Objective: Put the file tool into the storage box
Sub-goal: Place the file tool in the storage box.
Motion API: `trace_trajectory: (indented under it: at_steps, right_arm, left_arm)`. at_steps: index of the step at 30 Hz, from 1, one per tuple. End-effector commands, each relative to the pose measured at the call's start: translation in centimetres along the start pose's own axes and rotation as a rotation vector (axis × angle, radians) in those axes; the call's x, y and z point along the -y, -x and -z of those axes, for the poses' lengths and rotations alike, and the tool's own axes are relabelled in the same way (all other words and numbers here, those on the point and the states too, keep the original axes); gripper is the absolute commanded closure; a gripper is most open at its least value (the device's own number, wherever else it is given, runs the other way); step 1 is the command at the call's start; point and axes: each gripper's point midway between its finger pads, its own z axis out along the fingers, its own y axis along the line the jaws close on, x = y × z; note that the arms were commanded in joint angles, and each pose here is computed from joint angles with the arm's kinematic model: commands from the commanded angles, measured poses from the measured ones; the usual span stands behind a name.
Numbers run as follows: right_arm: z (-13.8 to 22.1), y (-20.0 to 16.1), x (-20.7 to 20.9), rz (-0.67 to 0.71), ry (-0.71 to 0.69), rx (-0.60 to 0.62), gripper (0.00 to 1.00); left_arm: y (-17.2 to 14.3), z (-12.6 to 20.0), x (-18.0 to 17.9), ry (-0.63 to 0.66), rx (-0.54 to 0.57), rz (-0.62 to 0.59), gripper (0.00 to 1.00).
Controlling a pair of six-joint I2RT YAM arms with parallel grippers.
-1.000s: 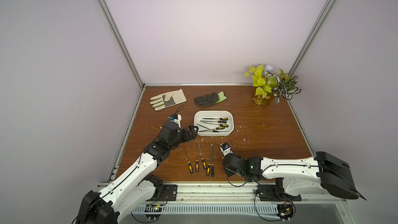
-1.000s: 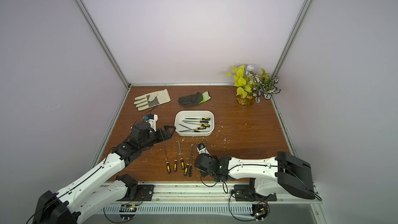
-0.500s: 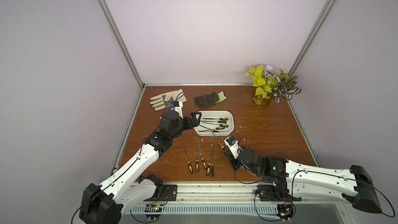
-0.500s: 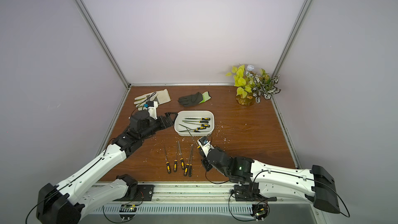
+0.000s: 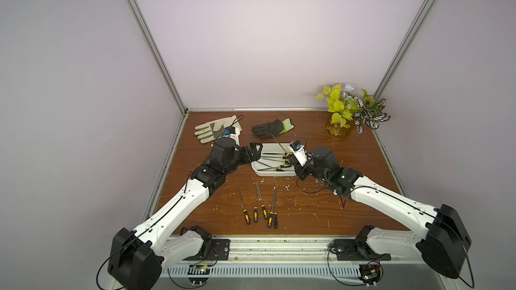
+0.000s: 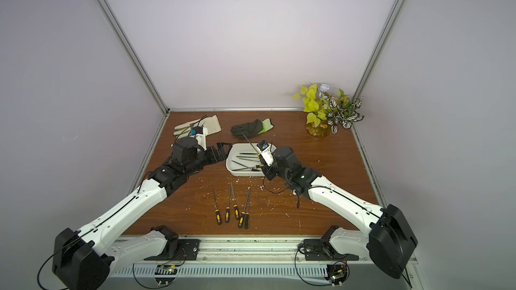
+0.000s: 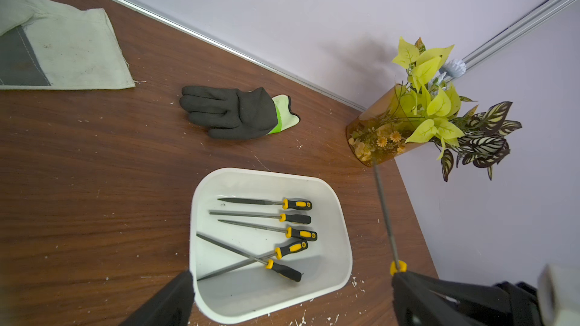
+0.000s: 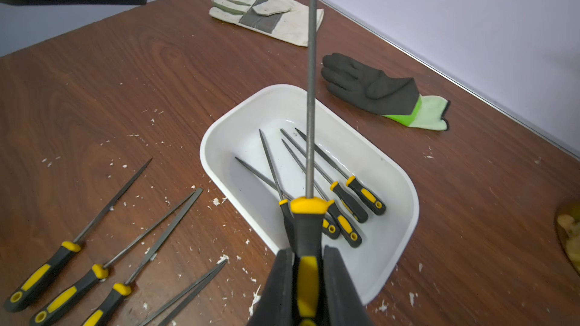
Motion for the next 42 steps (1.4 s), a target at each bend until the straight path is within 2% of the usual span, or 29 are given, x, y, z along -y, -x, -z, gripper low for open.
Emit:
trace_trajectory:
  at_steps: [1,11,19,23,29,32,33,35,37,42]
  right_arm:
    - [-0.7,0.7,-1.2,0.154,0.135,0.015,1.00]
    - [-3.2,-1.2,2.1,0.202,0.094,0.016,1.00]
    - [-6.3,-4.5,2.3,0.322,0.117,-0.096,1.00]
    - [-7.5,-4.7,2.5,0.345,0.128,-0.127,1.00]
    - [-9.0,-7.2,2.3,0.412,0.176,-0.241,1.00]
    - [-9.4,-7.8,2.0,0.398,0.204,-0.271,1.00]
    - [-9.4,-7.7,1.8,0.390,0.217,-0.270,0.98]
    - [-9.6,-7.6,1.6,0.377,0.233,-0.272,0.87]
    - [-9.8,-7.6,1.6,0.373,0.233,-0.274,0.80]
    - [-10.0,-6.6,2.6,0.348,0.169,-0.271,0.66]
  left_arm:
    - [-0.7,0.0,-1.6,0.033,-0.036,-0.009,0.00]
    - [-2.8,0.9,-4.2,0.074,-0.068,0.006,0.00]
    - [-4.6,1.7,-5.3,0.072,-0.067,0.042,0.00]
    - [-5.1,1.9,-5.8,0.089,-0.075,0.034,0.00]
    - [-4.6,2.3,-5.4,0.079,-0.057,0.040,0.00]
    - [-4.1,2.6,-5.1,0.068,-0.029,0.046,0.00]
    - [-4.0,2.6,-5.1,0.067,-0.025,0.048,0.00]
    - [-4.1,2.4,-5.1,0.064,-0.031,0.051,0.00]
    - [-4.2,2.2,-5.0,0.063,-0.041,0.051,0.00]
    - [-4.4,2.0,-4.9,0.060,-0.055,0.057,0.00]
